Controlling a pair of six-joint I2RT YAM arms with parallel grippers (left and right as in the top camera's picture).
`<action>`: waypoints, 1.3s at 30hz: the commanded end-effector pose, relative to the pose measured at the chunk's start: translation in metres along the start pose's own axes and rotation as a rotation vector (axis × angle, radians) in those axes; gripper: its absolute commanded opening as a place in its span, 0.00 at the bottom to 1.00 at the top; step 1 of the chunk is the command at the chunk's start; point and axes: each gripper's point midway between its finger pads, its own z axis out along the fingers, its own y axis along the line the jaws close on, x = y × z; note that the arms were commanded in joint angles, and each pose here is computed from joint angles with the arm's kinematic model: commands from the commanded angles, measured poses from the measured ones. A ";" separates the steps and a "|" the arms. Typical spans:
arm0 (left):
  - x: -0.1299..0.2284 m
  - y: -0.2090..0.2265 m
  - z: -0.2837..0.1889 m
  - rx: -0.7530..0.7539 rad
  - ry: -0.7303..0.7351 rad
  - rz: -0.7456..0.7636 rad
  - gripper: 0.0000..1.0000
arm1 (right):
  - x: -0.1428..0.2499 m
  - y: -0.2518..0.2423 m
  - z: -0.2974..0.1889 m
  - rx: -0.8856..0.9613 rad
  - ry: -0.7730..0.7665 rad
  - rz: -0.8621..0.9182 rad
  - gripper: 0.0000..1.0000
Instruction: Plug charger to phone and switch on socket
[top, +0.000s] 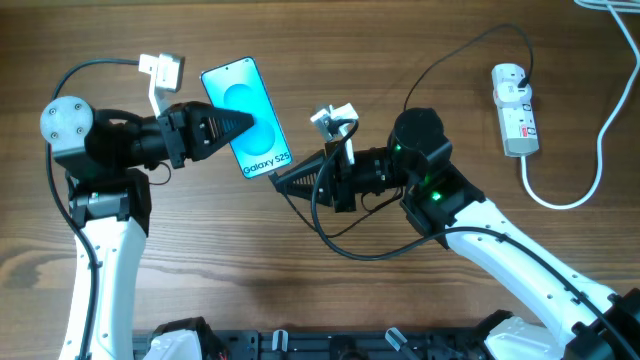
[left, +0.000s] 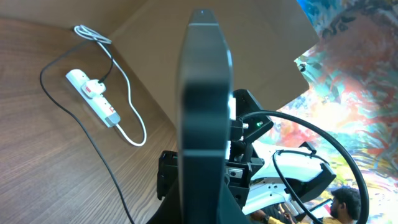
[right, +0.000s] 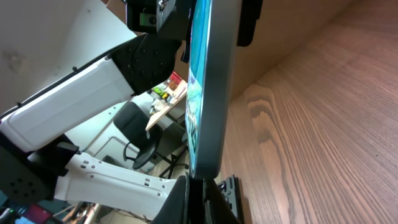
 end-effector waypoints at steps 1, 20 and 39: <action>0.003 -0.010 -0.001 0.021 0.034 0.032 0.04 | -0.017 -0.009 0.005 0.069 -0.091 -0.018 0.04; 0.024 -0.018 0.024 0.090 0.123 0.002 0.04 | -0.056 -0.008 -0.006 0.125 -0.204 -0.164 0.04; 0.048 -0.026 0.047 0.158 0.205 0.022 0.04 | -0.067 -0.016 -0.016 0.183 -0.191 -0.143 0.04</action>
